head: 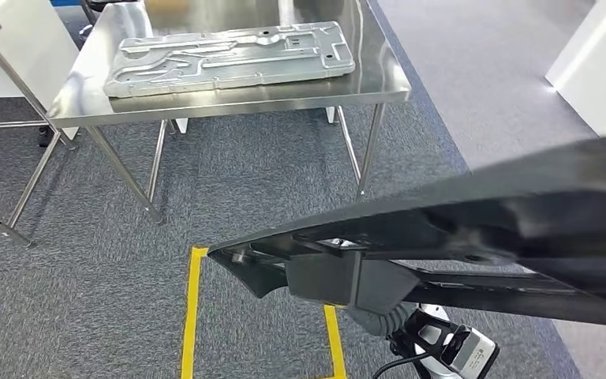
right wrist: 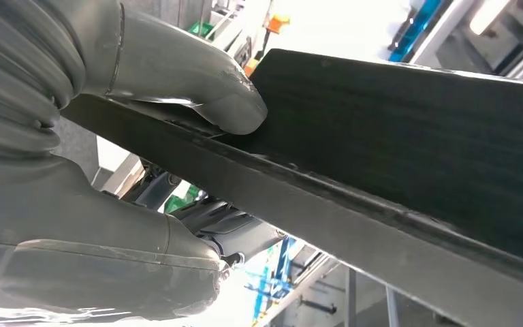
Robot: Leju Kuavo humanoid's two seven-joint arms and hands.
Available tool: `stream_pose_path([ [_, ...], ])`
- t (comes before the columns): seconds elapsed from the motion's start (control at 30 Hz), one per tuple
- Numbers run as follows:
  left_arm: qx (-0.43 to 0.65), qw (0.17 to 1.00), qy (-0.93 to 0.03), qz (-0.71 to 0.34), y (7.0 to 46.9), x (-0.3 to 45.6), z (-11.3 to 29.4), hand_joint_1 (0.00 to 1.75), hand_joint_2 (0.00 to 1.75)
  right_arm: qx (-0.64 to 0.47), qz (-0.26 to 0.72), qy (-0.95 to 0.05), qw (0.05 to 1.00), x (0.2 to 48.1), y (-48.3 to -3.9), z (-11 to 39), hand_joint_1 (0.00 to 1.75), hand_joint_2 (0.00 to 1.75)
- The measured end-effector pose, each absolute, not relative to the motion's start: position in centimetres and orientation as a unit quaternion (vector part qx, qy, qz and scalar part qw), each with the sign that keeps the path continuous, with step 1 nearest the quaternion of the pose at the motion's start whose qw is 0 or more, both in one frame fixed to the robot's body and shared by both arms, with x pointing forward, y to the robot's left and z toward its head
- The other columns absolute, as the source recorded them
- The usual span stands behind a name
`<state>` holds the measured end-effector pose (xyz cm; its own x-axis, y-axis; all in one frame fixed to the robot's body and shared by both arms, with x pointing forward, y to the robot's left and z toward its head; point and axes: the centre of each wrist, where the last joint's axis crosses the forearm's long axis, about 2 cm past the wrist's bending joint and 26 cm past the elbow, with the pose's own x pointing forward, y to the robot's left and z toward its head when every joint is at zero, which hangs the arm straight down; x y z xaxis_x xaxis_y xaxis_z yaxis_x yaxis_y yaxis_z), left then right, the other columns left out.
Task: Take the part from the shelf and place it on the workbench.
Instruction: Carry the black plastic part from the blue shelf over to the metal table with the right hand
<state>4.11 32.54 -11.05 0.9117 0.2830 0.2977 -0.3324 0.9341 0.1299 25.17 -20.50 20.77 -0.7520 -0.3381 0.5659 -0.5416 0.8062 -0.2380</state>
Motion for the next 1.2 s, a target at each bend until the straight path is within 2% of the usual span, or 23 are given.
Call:
stream_pose_path([
  [0.3,0.089,0.973,-0.138,0.162,32.6,4.3,-11.0,0.00,1.75,0.258,0.188,-0.913,0.253,25.9,-20.5,21.2,1.75,1.75],
  [1.2,0.089,0.974,-0.136,0.156,32.9,3.7,-11.1,0.00,1.75,0.253,0.178,-0.912,0.268,24.2,-20.5,20.2,1.75,1.75],
])
